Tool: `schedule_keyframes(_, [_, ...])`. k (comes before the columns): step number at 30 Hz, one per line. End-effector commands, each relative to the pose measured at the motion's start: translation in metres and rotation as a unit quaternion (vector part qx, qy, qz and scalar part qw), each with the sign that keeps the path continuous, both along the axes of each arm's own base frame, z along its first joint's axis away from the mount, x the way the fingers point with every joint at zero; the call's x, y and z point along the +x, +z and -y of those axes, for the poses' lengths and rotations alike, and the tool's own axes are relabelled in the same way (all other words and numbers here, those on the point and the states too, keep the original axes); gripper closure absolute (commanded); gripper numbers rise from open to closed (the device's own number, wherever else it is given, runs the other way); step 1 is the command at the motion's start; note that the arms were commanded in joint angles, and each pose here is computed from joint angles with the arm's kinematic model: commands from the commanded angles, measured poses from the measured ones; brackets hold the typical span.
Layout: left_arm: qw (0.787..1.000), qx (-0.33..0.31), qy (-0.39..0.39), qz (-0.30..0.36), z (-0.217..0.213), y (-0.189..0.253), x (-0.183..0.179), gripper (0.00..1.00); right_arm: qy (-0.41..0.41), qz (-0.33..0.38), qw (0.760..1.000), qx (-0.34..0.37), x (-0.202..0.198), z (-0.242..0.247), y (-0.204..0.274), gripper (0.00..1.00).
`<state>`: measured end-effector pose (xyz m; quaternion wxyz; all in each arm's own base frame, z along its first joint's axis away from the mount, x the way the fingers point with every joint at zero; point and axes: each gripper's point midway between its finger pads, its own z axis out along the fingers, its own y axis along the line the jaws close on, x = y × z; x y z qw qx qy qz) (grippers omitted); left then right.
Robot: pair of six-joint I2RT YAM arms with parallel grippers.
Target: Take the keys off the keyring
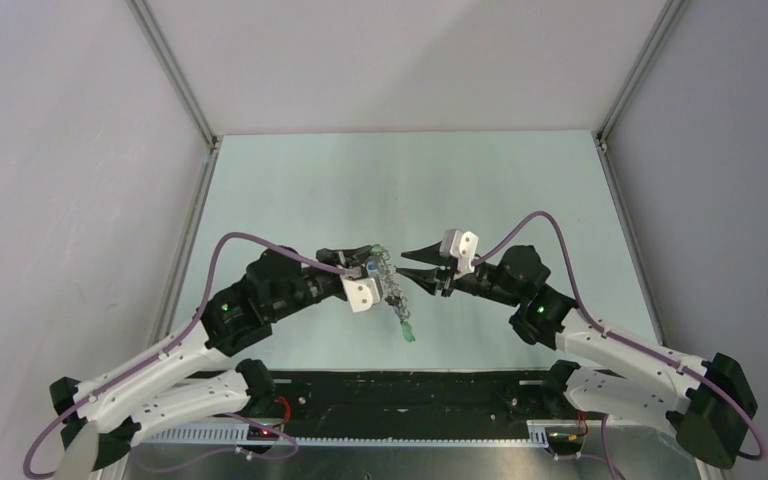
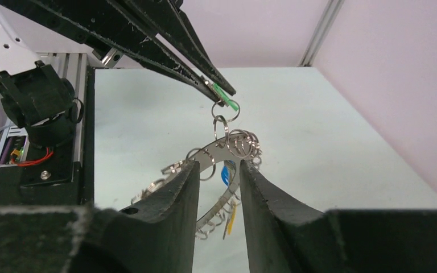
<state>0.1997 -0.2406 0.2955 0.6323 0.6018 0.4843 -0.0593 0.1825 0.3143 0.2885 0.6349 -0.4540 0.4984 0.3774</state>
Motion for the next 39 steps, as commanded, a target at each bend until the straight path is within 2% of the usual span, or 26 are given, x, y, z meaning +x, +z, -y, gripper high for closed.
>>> schedule_keyframes(1, [0.998,-0.048,-0.01,0.041,0.002,0.035,-0.001,1.0,0.004,0.044,0.998,0.044,0.002,-0.004,0.031,0.66])
schedule_keyframes(10, [0.998,-0.048,-0.013,0.04,0.003,0.034,-0.002,1.0,0.021,0.042,0.998,0.049,0.006,-0.011,0.037,0.68])
schedule_keyframes(18, [0.998,-0.048,-0.015,0.039,0.003,0.034,-0.003,1.0,0.027,0.039,0.997,0.053,0.01,-0.015,0.044,0.62])
schedule_keyframes(30, [0.998,-0.05,-0.021,0.041,0.004,0.035,-0.005,1.0,0.048,0.031,0.998,0.037,0.012,-0.023,0.043,0.6])
schedule_keyframes(39, [0.998,-0.051,-0.02,0.043,0.002,0.036,-0.005,1.0,0.063,0.006,0.998,0.014,0.01,-0.027,0.03,0.65])
